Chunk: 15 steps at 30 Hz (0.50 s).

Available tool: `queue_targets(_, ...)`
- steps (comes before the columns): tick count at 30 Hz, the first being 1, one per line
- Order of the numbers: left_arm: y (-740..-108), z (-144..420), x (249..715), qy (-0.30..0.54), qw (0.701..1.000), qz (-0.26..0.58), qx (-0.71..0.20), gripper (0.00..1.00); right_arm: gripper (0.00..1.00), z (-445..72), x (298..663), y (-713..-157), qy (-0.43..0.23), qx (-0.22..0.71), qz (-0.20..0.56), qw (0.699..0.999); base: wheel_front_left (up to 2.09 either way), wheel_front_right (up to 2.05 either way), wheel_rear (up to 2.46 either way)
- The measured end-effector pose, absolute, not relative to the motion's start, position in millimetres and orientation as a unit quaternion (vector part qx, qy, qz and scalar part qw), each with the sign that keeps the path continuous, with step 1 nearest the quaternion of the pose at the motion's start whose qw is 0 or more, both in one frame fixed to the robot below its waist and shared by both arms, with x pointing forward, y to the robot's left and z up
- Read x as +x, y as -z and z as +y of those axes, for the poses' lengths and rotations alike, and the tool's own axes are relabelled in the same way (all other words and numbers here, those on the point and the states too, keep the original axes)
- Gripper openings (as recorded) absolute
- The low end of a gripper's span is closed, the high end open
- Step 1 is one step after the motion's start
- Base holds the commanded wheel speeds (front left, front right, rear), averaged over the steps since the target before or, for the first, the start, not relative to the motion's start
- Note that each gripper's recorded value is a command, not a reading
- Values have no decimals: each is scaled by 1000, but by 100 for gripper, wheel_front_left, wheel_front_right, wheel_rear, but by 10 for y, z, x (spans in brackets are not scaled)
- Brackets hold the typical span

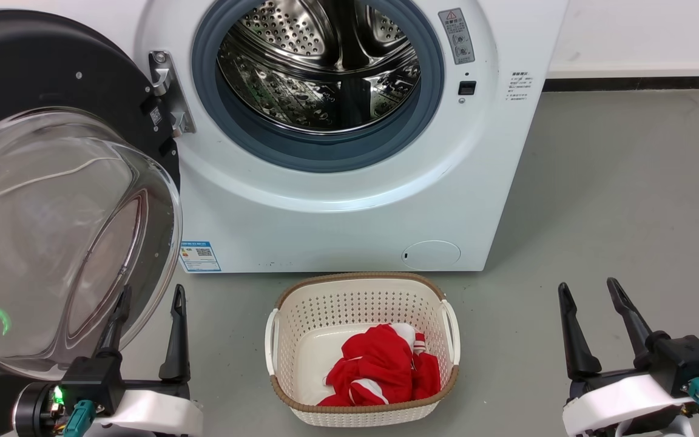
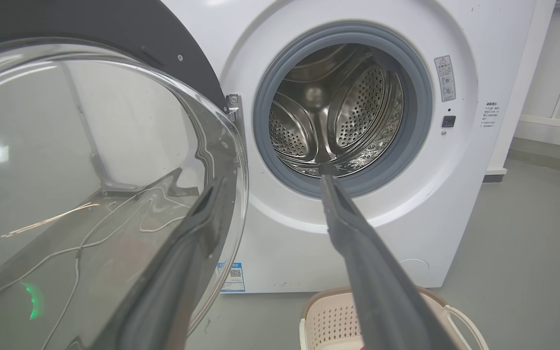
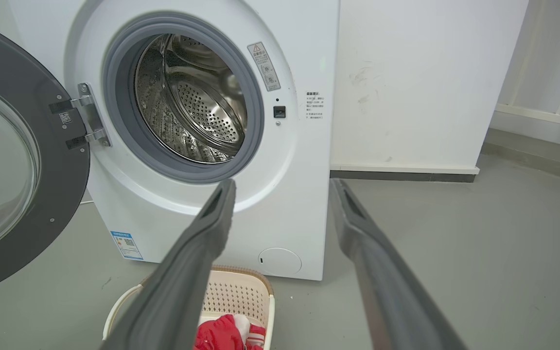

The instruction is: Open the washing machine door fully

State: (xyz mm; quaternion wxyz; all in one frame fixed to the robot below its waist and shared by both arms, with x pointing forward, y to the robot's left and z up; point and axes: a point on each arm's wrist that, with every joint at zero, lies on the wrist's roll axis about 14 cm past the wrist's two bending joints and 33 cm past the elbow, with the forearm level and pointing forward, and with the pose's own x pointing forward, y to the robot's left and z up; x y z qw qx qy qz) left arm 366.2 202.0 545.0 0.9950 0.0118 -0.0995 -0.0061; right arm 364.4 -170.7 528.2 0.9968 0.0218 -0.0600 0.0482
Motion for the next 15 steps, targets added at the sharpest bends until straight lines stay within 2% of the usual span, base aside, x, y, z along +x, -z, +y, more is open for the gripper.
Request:
queue_targets(11,-5442,2020,3658,7,995,-98,9,100,100,-1714,3632,-5259,-47,27,-57,997,0,0,0)
queue_targets(12,-5437,2021,3657,7,995,-98,8,0,0,-1716,3630,-5249,-46,27,-55,997,0,0,0)
queue_targets(15,-5282,2023,3622,5,997,-73,4,0,0,-1724,3587,-5112,-44,29,-34,998,0,0,0)
